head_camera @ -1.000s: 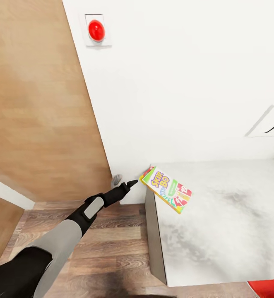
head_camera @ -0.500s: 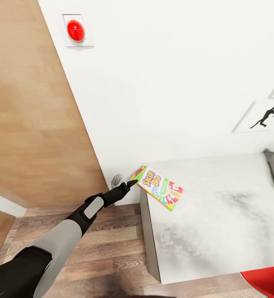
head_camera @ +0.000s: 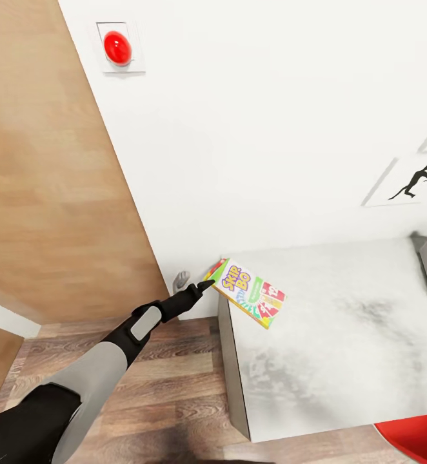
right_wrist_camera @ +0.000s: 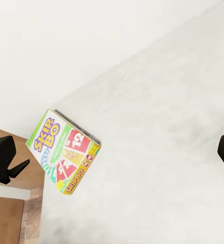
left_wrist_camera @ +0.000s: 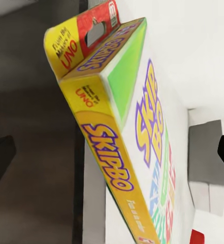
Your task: Put all the toys in the child's room - the three board games (two on the bed and one on the table), the two jigsaw puzzles on the table, and the tennis ball on the table - inside the toy box on the table in the child's room.
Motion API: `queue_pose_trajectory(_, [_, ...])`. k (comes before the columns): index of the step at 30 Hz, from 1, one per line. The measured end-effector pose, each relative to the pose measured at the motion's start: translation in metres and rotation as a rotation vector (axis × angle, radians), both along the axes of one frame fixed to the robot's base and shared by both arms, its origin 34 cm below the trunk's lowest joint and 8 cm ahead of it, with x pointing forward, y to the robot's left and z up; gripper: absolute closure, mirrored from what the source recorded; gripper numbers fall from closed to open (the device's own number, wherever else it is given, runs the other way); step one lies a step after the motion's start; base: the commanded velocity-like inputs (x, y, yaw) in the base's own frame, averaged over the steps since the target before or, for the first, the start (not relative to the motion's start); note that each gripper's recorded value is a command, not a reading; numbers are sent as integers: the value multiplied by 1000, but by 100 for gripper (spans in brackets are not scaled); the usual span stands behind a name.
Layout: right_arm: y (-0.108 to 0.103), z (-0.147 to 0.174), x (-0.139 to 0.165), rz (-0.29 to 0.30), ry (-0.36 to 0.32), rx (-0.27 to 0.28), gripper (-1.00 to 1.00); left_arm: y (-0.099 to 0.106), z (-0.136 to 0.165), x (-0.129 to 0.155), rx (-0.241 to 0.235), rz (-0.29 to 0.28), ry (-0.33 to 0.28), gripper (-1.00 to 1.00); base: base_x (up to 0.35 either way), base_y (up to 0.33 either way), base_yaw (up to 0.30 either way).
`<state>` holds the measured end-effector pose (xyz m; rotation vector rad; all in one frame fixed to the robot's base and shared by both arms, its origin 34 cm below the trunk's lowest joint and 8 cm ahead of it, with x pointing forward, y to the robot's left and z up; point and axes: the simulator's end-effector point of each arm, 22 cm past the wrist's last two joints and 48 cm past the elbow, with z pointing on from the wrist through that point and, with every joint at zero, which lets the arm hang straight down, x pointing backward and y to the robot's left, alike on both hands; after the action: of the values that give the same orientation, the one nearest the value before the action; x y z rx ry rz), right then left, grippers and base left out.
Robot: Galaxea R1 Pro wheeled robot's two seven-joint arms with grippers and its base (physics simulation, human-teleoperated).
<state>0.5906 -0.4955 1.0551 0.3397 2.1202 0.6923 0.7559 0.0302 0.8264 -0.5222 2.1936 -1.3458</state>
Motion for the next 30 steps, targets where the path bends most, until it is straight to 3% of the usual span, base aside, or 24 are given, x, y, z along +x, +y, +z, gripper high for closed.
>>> queue_pose_trajectory(23, [7,3,-1,19,-15,25,-100,6,5,10,14,6,-13,-100,0,0,-1])
queue_pose_trajectory(30, [8,2,-1,19,-15,27,-100,26,0,16,24,43,-2,-100,0,0,0])
